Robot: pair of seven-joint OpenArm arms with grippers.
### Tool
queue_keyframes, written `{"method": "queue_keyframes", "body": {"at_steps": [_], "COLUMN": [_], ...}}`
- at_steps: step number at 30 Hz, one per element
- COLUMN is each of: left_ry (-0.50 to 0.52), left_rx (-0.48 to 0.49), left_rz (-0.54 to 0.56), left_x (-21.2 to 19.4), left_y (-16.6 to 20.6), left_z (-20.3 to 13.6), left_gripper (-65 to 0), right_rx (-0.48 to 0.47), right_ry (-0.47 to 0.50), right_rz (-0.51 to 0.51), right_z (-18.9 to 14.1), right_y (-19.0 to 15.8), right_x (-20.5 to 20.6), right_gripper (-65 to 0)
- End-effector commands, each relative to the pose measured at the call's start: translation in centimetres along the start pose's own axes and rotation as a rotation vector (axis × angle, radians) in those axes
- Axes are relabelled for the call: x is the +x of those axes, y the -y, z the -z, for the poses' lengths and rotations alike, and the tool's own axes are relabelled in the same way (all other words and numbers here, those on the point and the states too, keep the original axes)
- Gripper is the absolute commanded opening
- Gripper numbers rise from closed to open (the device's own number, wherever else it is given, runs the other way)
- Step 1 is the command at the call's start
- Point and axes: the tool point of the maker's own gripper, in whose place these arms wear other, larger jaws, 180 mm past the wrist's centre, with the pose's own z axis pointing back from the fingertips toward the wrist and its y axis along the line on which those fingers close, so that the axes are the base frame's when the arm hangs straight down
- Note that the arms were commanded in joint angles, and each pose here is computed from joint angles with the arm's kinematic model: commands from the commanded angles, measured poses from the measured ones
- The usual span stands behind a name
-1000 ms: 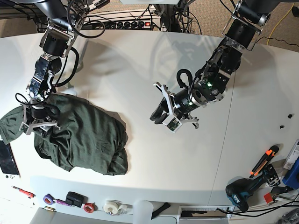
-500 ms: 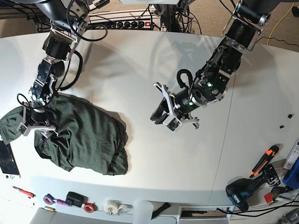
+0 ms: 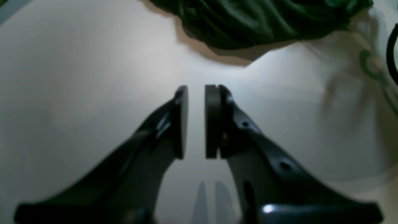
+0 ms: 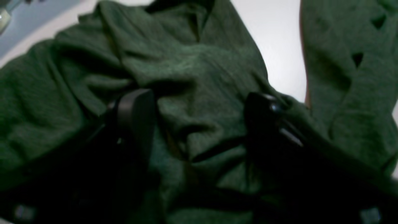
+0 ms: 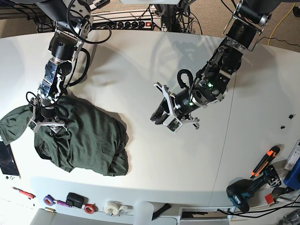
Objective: Layout the t-shirt on the table in an organized manner, then fold the t-shirt properly
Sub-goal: 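Lift the grasped shirt with the right gripper and shake it open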
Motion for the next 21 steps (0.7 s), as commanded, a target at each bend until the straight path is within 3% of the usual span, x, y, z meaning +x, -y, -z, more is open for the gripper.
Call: {"method": "queue_keyframes", "body": {"at_steps": [1, 4, 6, 12, 17, 21], "left_ry": [0.058, 0.057, 0.055, 0.051, 0.040, 0.039], "left_rx": [-0.001, -0.001, 0.000, 0.004, 0.027, 0.028], "left_rz": [0.014, 0.015, 0.015, 0.023, 0.056, 0.057], "left_x": [1.9, 1.9, 1.9, 1.8, 1.6, 1.6], "left_y": [-0.3, -0.3, -0.3, -0.4, -0.8, -0.9], "left_z": [-0.1, -0.1, -0.1, -0.1, -0.1, -0.1], "left_gripper": [-54.0, -54.0, -54.0, -54.0, -54.0, -54.0], "right_rx": [0.024, 0.093, 0.156, 0.295, 0.432, 0.566], "right_ry": [0.099, 0.127, 0.148, 0.199, 0.248, 0.255], "right_rz": [-0.001, -0.015, -0.030, -0.126, -0.279, -0.326], "right_z": [0.3, 0.1, -0.4, -3.5, -9.8, -15.5], "right_y": [-0.5, -1.8, -3.0, -5.3, -7.4, -9.1], "right_x": [3.5, 4.4, 5.1, 7.5, 9.0, 9.2], "right_gripper": [-32.3, -54.0, -61.6, -63.6, -63.8, -63.8]}}
